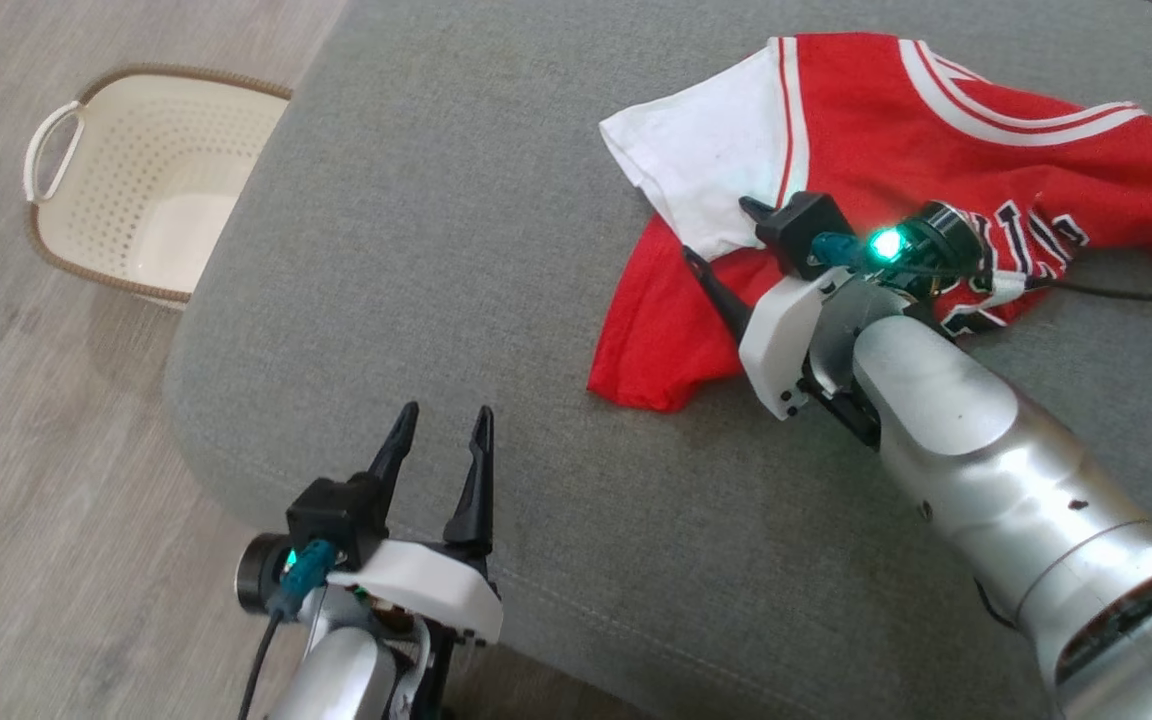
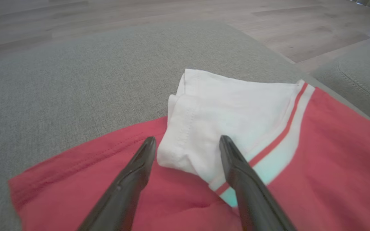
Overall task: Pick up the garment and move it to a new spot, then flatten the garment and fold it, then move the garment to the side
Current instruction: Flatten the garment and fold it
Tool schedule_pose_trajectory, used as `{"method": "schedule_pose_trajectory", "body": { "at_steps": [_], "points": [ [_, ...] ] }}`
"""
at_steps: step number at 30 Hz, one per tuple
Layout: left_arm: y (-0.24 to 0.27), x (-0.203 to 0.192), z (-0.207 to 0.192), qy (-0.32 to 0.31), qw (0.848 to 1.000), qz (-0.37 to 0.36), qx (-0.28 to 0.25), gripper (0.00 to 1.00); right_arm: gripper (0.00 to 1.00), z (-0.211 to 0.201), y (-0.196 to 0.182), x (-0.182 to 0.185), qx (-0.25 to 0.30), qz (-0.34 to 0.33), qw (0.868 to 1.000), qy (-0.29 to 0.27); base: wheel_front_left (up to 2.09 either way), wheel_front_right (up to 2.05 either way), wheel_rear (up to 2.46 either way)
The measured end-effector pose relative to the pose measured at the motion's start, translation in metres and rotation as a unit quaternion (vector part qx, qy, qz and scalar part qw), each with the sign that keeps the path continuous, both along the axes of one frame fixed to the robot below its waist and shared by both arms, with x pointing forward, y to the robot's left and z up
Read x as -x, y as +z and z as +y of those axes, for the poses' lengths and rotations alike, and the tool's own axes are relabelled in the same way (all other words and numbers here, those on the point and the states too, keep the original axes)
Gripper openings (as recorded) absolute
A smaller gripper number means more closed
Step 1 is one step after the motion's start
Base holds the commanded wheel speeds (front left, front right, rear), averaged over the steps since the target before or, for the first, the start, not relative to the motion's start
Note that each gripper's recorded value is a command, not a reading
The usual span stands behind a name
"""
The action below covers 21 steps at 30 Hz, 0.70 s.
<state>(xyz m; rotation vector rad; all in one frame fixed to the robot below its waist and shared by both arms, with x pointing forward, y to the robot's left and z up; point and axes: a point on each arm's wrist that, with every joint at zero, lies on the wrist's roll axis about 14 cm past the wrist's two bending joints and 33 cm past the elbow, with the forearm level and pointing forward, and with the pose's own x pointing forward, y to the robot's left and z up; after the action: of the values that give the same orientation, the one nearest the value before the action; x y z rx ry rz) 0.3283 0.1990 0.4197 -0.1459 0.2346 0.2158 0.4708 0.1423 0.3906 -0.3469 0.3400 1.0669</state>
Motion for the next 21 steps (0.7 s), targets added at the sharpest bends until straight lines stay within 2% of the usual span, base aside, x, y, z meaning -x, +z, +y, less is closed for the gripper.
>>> {"method": "schedule_pose_trajectory", "body": {
  "at_steps": [2,6,9,11,13,14,21],
  "points": [
    [0.000,-0.001,0.002,0.003,1.000,0.000,-0.002,1.00,1.00,0.000,-0.004,-0.001,0.006,0.005,1.000,0.000,0.00,0.00,0.00],
    [-0.001,0.000,0.004,0.006,1.000,0.004,-0.003,1.00,0.81,0.000,-0.011,-0.003,0.016,0.010,1.000,0.002,0.00,0.00,0.00],
    [-0.003,-0.001,0.004,0.008,1.000,0.006,0.000,1.00,0.49,0.000,-0.013,-0.006,0.018,0.012,1.000,0.000,0.00,0.00,0.00],
    [-0.004,-0.001,0.003,0.008,1.000,0.007,0.001,1.00,0.36,-0.002,-0.013,-0.009,0.017,0.011,1.000,-0.003,0.00,0.00,0.00],
    [-0.004,-0.002,0.003,0.007,1.000,0.007,0.001,1.00,0.07,-0.004,-0.014,-0.010,0.020,0.012,1.000,-0.006,0.00,0.00,0.00],
    [-0.004,-0.002,0.002,0.006,1.000,0.007,0.001,1.00,0.00,-0.006,-0.015,-0.010,0.021,0.012,1.000,-0.007,0.00,0.00,0.00],
    [-0.003,-0.006,0.000,0.002,1.000,0.005,0.001,1.00,0.00,-0.011,-0.015,-0.016,0.017,0.010,1.000,-0.017,0.00,0.00,0.00]
  ]
}}
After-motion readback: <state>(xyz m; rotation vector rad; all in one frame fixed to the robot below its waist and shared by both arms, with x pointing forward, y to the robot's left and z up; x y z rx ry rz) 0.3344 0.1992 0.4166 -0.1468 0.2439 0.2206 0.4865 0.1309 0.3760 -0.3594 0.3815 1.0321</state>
